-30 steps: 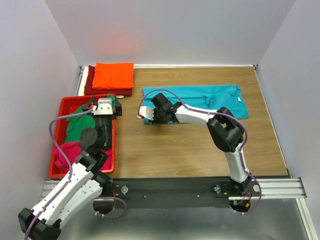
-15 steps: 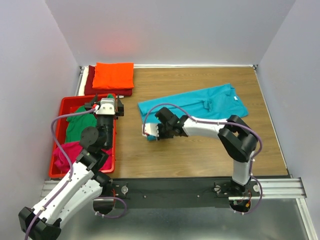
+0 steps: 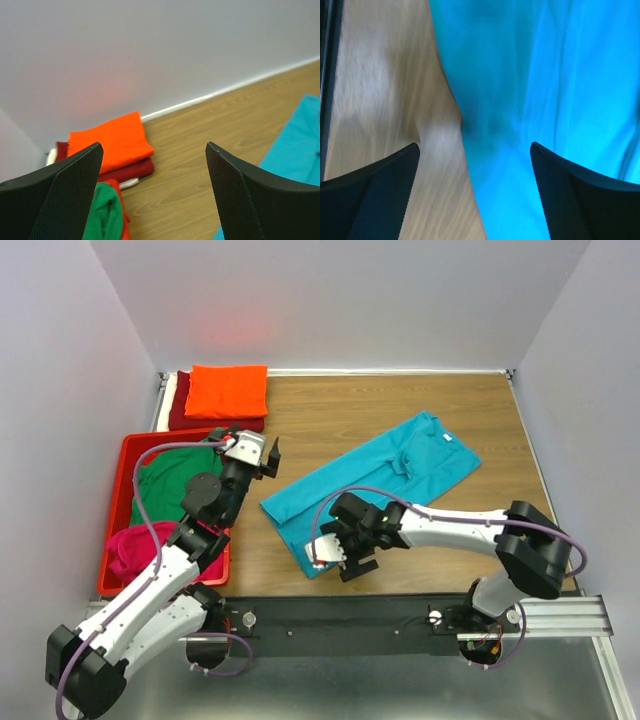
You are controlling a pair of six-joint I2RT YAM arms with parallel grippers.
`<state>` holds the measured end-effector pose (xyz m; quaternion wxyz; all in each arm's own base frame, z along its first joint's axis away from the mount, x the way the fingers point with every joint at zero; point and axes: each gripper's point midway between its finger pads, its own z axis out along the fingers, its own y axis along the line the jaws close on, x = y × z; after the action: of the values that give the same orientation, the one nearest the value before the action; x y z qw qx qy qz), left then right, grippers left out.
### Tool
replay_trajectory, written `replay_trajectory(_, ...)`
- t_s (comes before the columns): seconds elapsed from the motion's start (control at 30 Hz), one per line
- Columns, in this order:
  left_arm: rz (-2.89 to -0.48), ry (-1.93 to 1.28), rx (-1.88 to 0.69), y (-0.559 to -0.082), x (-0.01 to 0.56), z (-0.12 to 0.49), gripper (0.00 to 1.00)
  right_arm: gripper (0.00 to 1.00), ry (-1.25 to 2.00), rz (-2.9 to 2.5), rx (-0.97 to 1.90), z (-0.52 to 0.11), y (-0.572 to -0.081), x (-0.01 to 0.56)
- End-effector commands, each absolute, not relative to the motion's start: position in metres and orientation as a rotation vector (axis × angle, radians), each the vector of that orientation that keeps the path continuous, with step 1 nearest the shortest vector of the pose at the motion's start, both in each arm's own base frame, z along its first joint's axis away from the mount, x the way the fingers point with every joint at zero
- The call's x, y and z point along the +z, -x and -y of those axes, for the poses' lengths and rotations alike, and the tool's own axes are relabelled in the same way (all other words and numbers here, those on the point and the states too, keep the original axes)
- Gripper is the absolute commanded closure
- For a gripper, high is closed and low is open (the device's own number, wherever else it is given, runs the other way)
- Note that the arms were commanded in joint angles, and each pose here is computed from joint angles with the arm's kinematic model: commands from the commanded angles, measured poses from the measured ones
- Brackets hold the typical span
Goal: Fold and stack the t-shirts
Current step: Fold the tshirt
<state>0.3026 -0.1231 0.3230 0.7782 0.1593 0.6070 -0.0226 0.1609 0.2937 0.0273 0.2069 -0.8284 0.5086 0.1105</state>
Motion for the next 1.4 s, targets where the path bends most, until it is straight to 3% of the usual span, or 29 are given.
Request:
replay_trajectory(0.0,-1.319,-0.446,-0.218,-0.303,0.323,0.159,0.09,0.00,2.222,-1.498,0.265,-0.268,-0.185,0.051)
replay_trajectory(0.23,-1.415,-0.555,-0.377,-0.324,0.303,0.198,0.08,0.00,1.730,-1.683,0.233,-0.211,-0.256,0.115)
replay_trajectory(0.33,-1.481,-0.705,-0.545,-0.331,0.279,0.230,0.08,0.00,1.351,-1.837,0.187,-0.167,-0.293,0.130)
replay_trajectory(0.43,-1.514,-0.776,-0.660,-0.340,0.275,0.249,0.09,0.00,1.001,-2.008,0.318,-0.124,-0.311,0.131)
replay_trajectory(0.53,-1.636,-0.883,-0.809,-0.355,0.237,0.279,0.22,0.00,0.796,-2.066,0.403,-0.096,-0.322,0.138)
replay_trajectory(0.63,-1.694,-0.954,-0.877,-0.368,0.230,0.296,0.25,0.00,0.739,-2.063,0.359,-0.078,-0.326,0.145)
replay_trajectory(0.67,-1.769,-0.981,-0.919,-0.374,0.203,0.302,0.28,0.00,0.728,-2.069,0.348,-0.075,-0.325,0.144)
replay_trajectory(0.87,-1.981,-1.021,-0.912,-0.413,0.157,0.315,0.28,0.00,0.694,-2.078,0.286,-0.057,-0.323,0.143)
replay_trajectory(1.2,-2.103,-0.981,-0.871,-0.464,0.123,0.334,0.30,0.00,0.707,-2.074,0.272,-0.055,-0.324,0.143)
replay_trajectory(1.37,-2.165,-1.014,-0.876,-0.465,0.091,0.347,0.31,0.00,0.705,-2.065,0.260,-0.054,-0.323,0.147)
